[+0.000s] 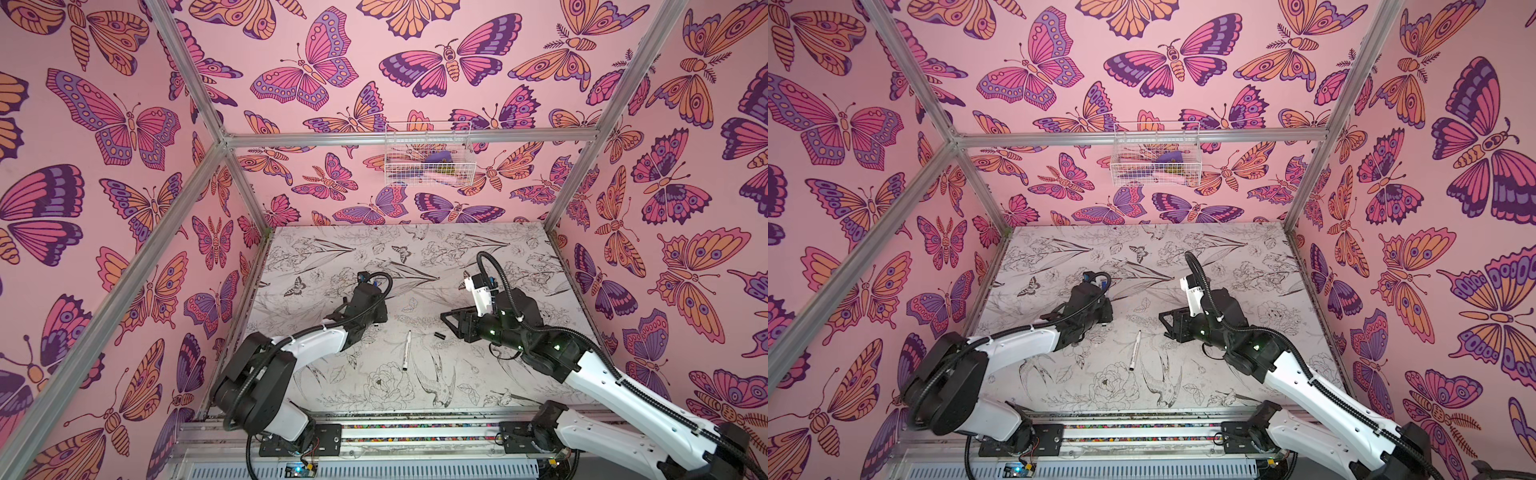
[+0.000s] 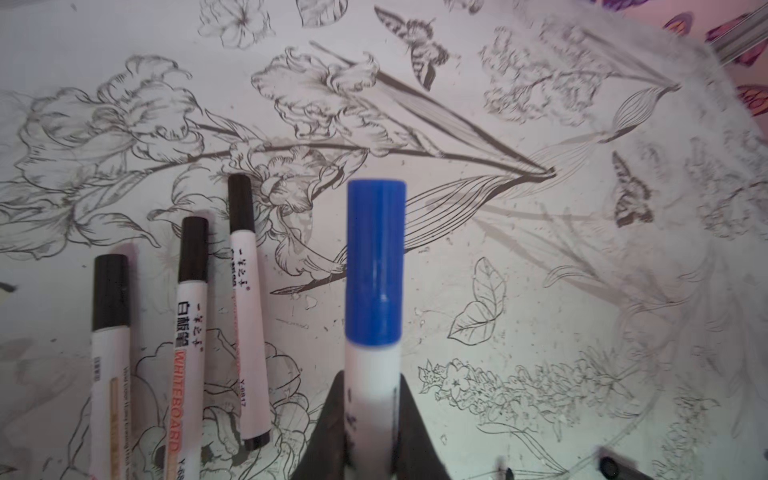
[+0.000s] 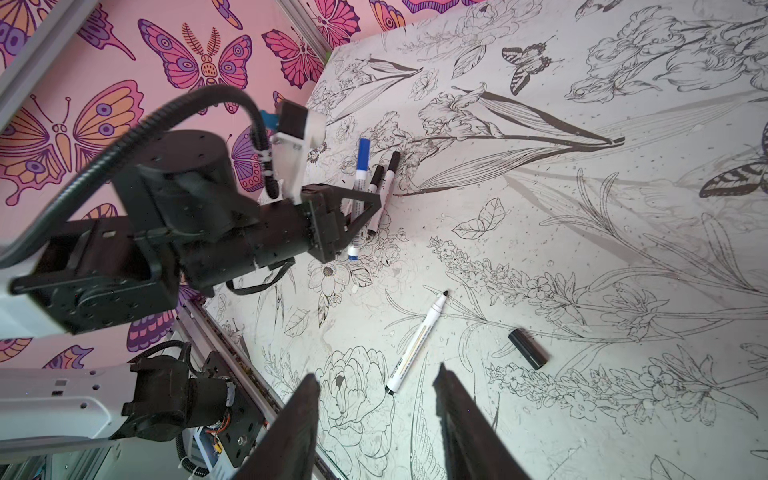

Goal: Insert the pens into the pen caps
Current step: 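Lower the capped blue marker with the left gripper beside the black markers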

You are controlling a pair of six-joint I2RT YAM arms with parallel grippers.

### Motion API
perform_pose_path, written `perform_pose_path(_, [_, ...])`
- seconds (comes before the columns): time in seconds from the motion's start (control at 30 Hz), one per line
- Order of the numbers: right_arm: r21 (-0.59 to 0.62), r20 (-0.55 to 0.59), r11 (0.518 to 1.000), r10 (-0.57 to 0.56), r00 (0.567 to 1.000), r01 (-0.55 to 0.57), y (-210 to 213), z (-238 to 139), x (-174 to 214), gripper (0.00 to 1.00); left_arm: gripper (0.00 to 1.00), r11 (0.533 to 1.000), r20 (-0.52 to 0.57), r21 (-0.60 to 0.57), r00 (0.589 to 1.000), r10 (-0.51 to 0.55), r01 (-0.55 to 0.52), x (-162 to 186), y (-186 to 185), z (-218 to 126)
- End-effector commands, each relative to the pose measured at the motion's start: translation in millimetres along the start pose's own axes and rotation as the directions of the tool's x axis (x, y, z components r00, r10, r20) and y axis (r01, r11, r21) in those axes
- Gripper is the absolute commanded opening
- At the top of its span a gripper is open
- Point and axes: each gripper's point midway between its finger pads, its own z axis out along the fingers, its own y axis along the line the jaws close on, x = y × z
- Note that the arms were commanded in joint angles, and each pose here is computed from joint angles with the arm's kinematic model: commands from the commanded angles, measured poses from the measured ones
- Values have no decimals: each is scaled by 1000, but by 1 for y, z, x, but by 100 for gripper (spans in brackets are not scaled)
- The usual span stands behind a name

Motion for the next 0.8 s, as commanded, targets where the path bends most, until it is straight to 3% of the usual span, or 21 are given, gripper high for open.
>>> perform_pose_path(0.0, [-6,-8,1000,8,1000,-8,-1,0,2,48,0,1000,-81,-6,996,23,-24,13,0,11])
perform_pose_path(0.13, [1,-11,1000,7,1000,-7,-3,-1,5,48,1,998,-91,-65,996,-8,2,17,13,18])
perform_pose_path(0.3, [7,-13,1000,9,1000,-9,-6,1,8,48,12,990,-105,-139,994,-27,12,24,28,23])
perform_pose_path(0.47, [5,-10,1000,11,1000,-11,-5,0,8,48,20,988,-125,-152,992,-20,1,25,29,30])
perform_pose_path(0.57, [7,-9,1000,10,1000,-10,-6,-2,8,48,31,988,-130,-156,991,-17,-3,23,29,32])
perform_pose_path(0.77, [10,-14,1000,14,1000,-14,-6,-4,10,47,37,993,-119,-118,993,-19,5,13,18,25])
